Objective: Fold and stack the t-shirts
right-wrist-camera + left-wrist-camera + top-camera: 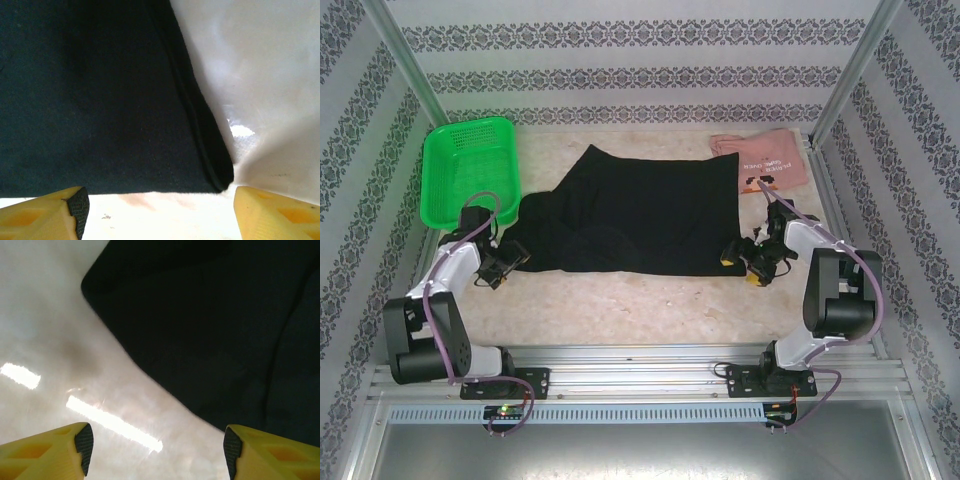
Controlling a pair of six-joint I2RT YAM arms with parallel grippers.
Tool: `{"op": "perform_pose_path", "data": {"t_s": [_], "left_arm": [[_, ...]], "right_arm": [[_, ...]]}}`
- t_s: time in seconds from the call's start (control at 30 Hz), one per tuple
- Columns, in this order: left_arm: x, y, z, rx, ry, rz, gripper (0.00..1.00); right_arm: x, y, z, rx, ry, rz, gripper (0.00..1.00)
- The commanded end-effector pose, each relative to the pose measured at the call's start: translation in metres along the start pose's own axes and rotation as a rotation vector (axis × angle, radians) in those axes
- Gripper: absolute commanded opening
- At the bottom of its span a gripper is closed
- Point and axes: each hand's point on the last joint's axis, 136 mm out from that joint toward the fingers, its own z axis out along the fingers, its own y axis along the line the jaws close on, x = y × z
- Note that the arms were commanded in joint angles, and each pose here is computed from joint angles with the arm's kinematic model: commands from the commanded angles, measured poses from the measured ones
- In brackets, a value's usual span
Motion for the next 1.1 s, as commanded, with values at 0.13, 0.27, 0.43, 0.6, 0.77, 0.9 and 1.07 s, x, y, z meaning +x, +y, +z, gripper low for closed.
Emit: {"op": "perform_pose_path", "data": {"t_s": [0.13, 0.27, 0.43, 0.6, 0.77, 0.9, 1.07], "left_arm": [[-0.035, 0.000, 0.019, 0.008, -0.115, -0.038, 0.70], [-0.039, 0.004, 0.033, -0.014, -0.118, -0.044, 0.70], [-0.044, 0.007, 0.045, -0.039, -0.111, -0.036, 0.49], [-0.041, 0.020, 0.045, -0.106, -0.097, -0.013, 0.03], [-0.030, 0.039, 0.012, -0.159, -0.149, 0.014, 0.00], [-0.003, 0.051, 0.001, -0.152, -0.131, -0.016, 0.00], [0.039, 0.072, 0.002, -0.141, -0.091, -0.101, 0.00]], "right_arm": [[-0.010, 0.001, 0.010, -0.041, -0.010, 0.047, 0.69], [-0.010, -0.001, 0.017, -0.035, 0.013, 0.077, 0.59], [-0.013, -0.007, 0.019, -0.003, 0.016, 0.086, 0.37], [-0.015, -0.013, 0.010, 0.021, -0.003, 0.099, 0.04], [-0.013, -0.025, -0.012, 0.074, -0.035, 0.099, 0.00], [-0.004, -0.033, -0.019, 0.100, -0.033, 0.121, 0.00], [0.011, -0.047, -0.015, 0.140, -0.022, 0.167, 0.00]]}}
